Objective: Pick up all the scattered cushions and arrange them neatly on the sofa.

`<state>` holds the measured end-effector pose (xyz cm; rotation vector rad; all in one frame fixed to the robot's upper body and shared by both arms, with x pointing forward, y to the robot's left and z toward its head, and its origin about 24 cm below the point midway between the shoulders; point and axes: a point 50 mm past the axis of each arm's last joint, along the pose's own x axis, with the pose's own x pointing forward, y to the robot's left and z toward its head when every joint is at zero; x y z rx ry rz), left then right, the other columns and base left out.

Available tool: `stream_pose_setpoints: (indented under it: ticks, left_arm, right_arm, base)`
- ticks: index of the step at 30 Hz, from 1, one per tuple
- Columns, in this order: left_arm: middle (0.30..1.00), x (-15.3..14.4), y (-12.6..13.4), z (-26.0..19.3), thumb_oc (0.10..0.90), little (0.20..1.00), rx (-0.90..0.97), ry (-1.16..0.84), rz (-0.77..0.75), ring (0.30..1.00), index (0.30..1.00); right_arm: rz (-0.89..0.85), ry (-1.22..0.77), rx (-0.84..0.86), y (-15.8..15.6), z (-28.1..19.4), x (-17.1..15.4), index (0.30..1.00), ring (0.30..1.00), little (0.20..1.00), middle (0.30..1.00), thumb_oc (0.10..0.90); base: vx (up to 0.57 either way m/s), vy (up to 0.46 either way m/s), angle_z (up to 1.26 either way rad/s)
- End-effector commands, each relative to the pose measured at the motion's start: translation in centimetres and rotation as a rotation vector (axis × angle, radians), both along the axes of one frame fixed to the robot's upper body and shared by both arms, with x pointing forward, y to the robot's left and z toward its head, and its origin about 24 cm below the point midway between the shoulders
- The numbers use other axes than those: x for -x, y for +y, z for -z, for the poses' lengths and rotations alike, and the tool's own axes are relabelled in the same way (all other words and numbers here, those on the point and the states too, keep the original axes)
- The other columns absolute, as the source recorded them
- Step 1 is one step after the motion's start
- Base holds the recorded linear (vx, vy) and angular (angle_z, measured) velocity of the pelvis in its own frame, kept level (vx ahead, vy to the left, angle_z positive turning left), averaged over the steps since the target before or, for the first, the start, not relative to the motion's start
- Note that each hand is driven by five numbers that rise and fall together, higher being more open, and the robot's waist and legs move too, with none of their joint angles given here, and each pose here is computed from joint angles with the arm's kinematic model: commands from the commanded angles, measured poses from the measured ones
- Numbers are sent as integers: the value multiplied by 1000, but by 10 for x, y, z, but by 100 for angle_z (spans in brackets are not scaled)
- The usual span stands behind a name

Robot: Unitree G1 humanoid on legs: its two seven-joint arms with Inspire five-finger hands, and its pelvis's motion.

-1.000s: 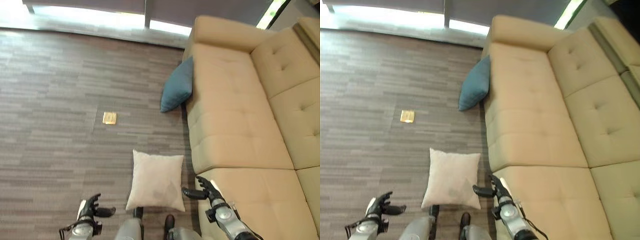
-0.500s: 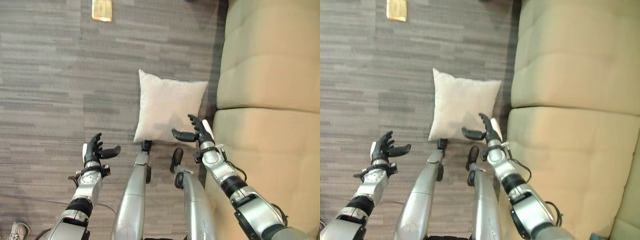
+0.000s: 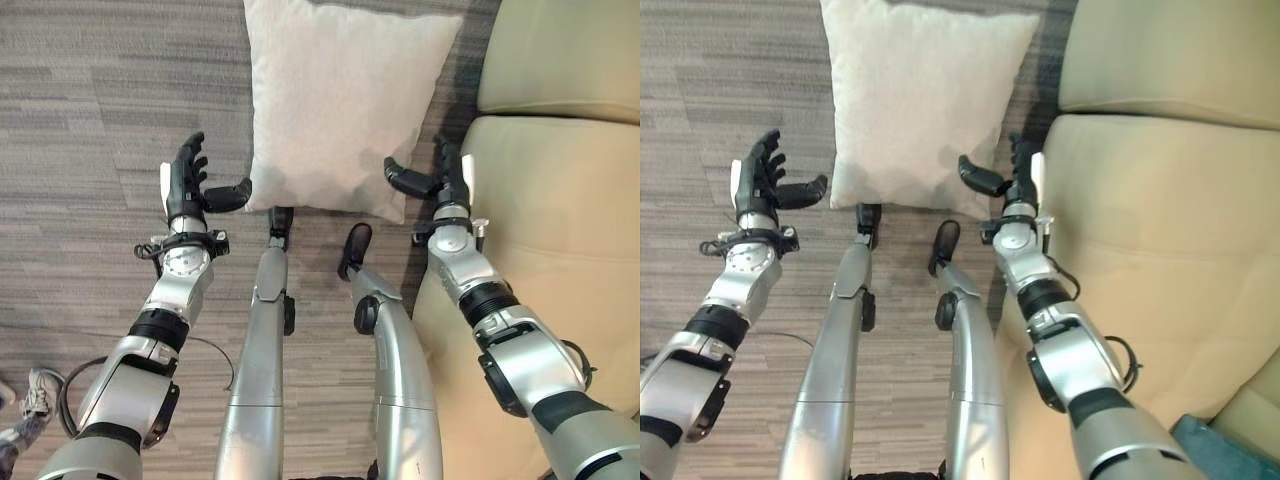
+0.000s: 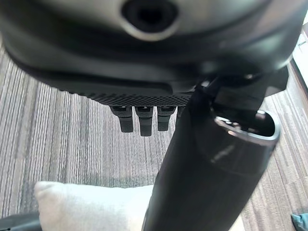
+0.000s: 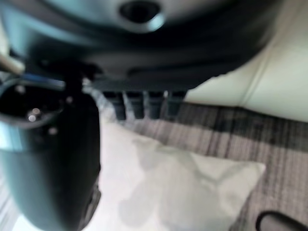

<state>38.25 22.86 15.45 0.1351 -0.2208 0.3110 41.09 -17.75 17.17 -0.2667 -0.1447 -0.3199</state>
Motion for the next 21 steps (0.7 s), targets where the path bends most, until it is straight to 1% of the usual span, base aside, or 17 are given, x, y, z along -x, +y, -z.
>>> stream_pose_setpoints:
  ticks: [1, 2, 4, 10, 13, 14, 16, 17, 20, 21]
  left_arm:
    - [900, 4, 14, -29, 800, 900, -1, -127, -53, 900, 900]
    - [900, 1, 8, -44, 800, 900, -17, -166, -37, 900, 900]
    - [900, -1, 5, -60, 800, 900, -29, -207, -33, 900, 900]
    - [900, -5, -6, -91, 800, 900, -51, -280, -26, 900, 900]
    - [900, -10, -19, -110, 800, 900, -73, -305, -3, 900, 900]
    - [900, -11, -19, -111, 800, 900, -72, -306, -3, 900, 900]
    - [900, -15, -34, -119, 800, 900, -78, -311, 26, 900, 900]
    - [900, -15, -34, -120, 800, 900, -78, -311, 26, 900, 900]
    - [900, -20, -59, -125, 800, 900, -92, -311, 78, 900, 900]
    - [900, -21, -80, -127, 800, 900, -97, -312, 120, 900, 900]
  right_arm:
    - [67, -59, -29, -17, -10, 2, 900, 900, 900, 900, 800]
    - [78, -75, -43, -19, -20, 0, 900, 900, 900, 900, 800]
    - [86, -84, -46, -22, -28, -2, 900, 900, 900, 900, 800]
    - [64, -127, -31, -15, -52, -5, 900, 900, 900, 900, 800]
    - [25, -166, 9, 3, -74, -9, 900, 900, 900, 900, 800]
    - [25, -167, 9, 3, -75, -9, 900, 900, 900, 900, 800]
    - [-22, -171, 5, 22, -80, -11, 900, 900, 900, 900, 800]
    - [-22, -172, 4, 22, -81, -11, 900, 900, 900, 900, 800]
    - [-90, -193, -43, 47, -87, -11, 900, 900, 900, 900, 800]
    - [-148, -208, -72, 67, -91, -9, 900, 900, 900, 900, 800]
  base:
    - [68, -151, 8]
    - [52, -95, 8]
    - [55, -89, 12]
    - [69, -91, 9]
    - [59, -72, 3]
    - [28, -68, 2]
    - [32, -71, 5]
    - [15, -40, 6]
    - [9, -64, 4]
    - [-7, -68, 4]
